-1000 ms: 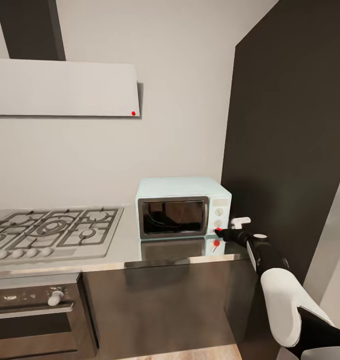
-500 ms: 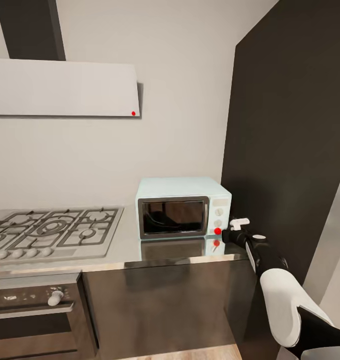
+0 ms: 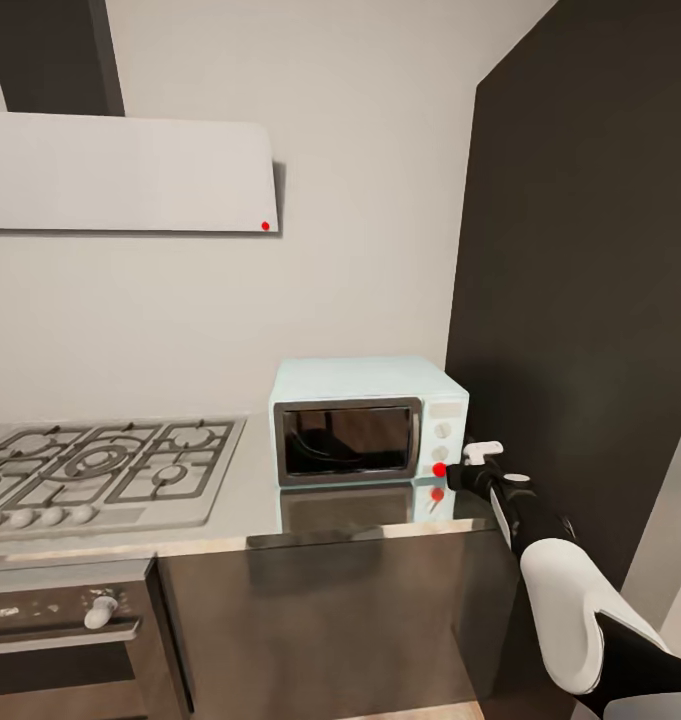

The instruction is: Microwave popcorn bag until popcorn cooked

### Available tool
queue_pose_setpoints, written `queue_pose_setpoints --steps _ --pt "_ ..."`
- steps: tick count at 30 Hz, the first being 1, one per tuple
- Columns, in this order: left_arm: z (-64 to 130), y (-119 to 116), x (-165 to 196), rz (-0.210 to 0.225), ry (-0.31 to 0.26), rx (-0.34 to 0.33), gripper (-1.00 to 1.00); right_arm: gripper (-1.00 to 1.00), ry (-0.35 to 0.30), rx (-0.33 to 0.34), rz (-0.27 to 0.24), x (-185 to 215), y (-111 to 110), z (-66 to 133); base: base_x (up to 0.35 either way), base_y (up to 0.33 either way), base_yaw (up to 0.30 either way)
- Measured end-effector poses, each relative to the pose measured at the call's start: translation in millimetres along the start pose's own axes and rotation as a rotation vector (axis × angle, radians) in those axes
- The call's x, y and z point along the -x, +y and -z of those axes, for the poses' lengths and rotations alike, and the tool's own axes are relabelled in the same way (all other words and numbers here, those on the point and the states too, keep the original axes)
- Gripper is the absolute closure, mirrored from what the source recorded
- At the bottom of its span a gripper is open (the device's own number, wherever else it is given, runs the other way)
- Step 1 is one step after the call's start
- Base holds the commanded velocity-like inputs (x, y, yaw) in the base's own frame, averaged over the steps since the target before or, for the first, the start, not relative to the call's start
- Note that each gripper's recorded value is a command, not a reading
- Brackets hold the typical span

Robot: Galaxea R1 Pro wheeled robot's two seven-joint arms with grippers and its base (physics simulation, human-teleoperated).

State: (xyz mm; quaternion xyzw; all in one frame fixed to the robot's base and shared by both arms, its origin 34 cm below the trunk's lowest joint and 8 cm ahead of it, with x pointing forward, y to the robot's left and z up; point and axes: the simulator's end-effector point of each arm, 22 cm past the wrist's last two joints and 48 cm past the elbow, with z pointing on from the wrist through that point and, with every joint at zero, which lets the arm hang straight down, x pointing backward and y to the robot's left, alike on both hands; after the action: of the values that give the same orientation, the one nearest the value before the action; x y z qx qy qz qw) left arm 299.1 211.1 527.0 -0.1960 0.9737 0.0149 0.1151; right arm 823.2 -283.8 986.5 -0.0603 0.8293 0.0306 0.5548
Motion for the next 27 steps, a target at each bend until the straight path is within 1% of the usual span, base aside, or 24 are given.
queue_pose_setpoints --steps 2,5,7,12,27 --pt "0.0 -0.1 0.1 0.000 0.000 0.000 -1.00 1.00 0.000 0.000 0.000 -0.3 0.4 -0.1 0.004 0.000 0.000" --pt "0.0 0.0 -0.1 0.000 0.001 0.000 -1.00 1.00 0.030 0.020 0.000 -16.9 9.8 -4.0 0.026 0.000 0.000" --pt "0.0 0.1 -0.2 0.000 0.001 0.000 -1.00 1.00 0.033 0.022 0.005 -22.6 12.9 -5.9 0.063 0.000 0.000" --pt "0.0 0.1 -0.1 0.000 0.001 0.000 -1.00 1.00 0.029 0.008 0.012 -25.9 12.2 -7.5 0.061 0.000 0.000" --pt "0.0 0.1 -0.2 0.000 0.001 0.000 -1.00 1.00 0.027 0.003 0.006 -26.0 10.3 -7.5 0.003 0.000 0.000"
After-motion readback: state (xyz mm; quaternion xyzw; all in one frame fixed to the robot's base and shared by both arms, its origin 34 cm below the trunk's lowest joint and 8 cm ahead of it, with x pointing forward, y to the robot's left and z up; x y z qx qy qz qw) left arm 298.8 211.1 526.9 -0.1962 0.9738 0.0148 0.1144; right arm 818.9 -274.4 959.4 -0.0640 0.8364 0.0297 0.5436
